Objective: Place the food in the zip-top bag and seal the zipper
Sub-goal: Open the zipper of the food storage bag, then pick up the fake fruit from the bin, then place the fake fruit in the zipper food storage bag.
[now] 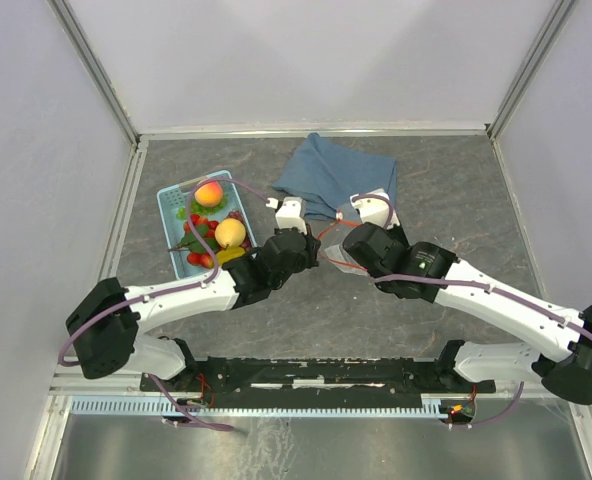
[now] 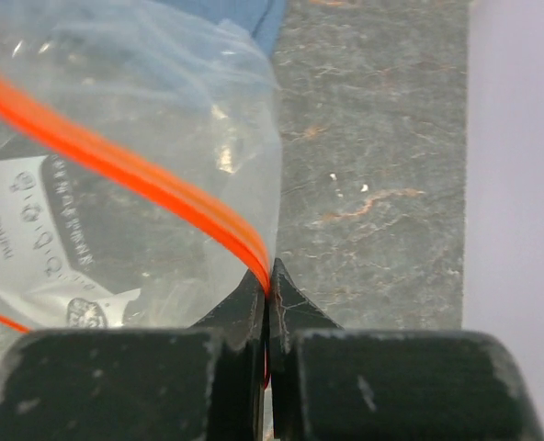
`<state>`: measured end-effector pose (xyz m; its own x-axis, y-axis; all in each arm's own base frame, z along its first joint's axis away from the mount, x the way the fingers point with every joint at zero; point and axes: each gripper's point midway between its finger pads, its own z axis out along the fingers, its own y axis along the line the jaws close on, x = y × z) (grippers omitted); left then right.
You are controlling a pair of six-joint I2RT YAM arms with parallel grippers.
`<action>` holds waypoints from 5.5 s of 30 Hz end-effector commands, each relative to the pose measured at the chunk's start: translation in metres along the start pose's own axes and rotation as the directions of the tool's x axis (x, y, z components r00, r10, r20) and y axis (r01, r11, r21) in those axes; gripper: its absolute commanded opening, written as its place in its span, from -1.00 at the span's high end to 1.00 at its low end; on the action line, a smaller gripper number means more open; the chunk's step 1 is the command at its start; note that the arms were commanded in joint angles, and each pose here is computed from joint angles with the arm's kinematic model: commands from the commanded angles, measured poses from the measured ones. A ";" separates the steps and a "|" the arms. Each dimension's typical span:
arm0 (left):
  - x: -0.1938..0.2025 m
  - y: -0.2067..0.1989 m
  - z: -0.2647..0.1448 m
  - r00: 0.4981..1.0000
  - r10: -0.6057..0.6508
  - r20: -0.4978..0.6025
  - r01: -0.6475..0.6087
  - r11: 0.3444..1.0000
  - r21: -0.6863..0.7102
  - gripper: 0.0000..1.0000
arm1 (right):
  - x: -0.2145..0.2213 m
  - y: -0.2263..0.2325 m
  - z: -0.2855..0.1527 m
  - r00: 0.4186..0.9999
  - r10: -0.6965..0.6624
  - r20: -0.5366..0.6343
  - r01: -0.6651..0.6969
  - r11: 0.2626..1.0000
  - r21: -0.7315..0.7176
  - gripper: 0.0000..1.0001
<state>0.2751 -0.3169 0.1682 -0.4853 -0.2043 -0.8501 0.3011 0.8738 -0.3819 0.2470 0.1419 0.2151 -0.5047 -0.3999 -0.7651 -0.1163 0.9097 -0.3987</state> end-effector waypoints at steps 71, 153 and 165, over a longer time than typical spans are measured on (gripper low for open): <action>-0.016 0.251 -0.004 0.858 -0.115 -0.501 -0.138 0.888 -0.439 -0.79 | -0.003 0.059 0.036 0.994 -0.104 -0.029 0.102 0.993 -0.061 0.97; 0.013 -0.034 -0.002 0.970 -0.132 -0.205 0.180 0.955 0.235 -0.58 | -0.031 0.109 0.000 0.968 0.247 -0.044 -0.243 0.883 -0.400 0.97; 0.009 -0.018 -0.004 0.977 -0.115 -0.179 0.142 0.978 0.150 -0.93 | -0.035 0.101 -0.003 0.958 0.286 -0.018 -0.270 0.880 -0.392 0.97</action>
<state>0.2505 -0.3320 0.1391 -0.7031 -0.1571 -0.6936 0.3586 0.7639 -0.5365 0.2466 0.2432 0.1852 -0.5702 -0.1928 -0.7986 -0.3176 0.9482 -0.0022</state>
